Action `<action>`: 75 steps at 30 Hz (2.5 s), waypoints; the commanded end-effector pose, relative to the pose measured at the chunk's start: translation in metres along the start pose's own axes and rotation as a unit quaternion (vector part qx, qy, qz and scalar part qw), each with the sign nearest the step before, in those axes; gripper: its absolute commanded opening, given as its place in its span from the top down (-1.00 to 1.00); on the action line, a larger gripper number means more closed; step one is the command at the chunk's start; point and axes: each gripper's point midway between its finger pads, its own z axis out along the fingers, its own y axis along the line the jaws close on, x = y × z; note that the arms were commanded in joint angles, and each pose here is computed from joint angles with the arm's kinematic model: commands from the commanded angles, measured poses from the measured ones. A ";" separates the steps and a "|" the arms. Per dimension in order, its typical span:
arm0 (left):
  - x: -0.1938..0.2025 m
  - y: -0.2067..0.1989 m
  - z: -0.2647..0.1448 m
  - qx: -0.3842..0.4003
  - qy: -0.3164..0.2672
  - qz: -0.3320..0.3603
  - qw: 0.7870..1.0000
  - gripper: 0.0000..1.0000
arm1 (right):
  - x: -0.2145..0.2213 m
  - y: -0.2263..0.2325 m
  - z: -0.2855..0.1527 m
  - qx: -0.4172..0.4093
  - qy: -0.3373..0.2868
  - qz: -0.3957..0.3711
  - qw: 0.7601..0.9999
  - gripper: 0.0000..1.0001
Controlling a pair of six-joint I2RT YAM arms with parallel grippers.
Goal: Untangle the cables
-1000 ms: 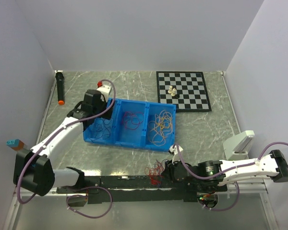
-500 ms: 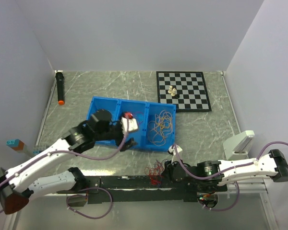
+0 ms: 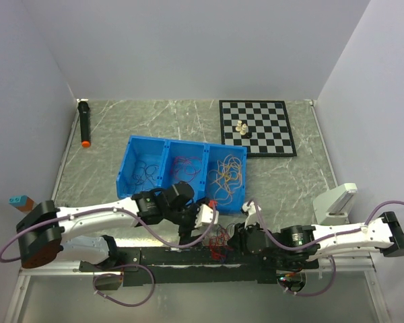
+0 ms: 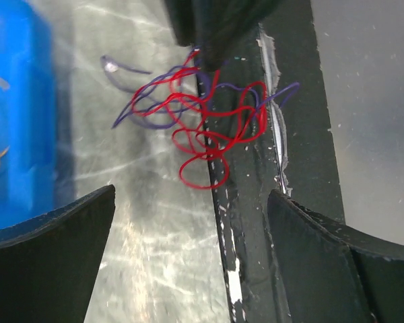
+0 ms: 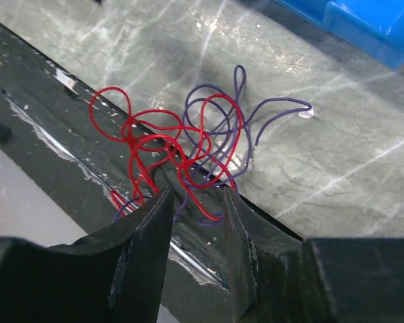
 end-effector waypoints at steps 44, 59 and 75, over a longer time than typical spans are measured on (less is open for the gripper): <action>0.007 0.009 -0.043 -0.034 0.030 0.133 0.990 0.99 | -0.040 0.033 0.022 0.002 -0.009 -0.041 0.999 0.06; 0.046 0.016 -0.042 -0.067 0.040 0.156 0.985 0.99 | -0.036 0.033 0.060 -0.019 0.072 -0.048 0.996 -0.06; 0.074 0.025 -0.037 -0.081 0.076 0.191 0.975 0.99 | -0.037 0.034 0.080 -0.012 0.105 -0.071 0.992 -0.05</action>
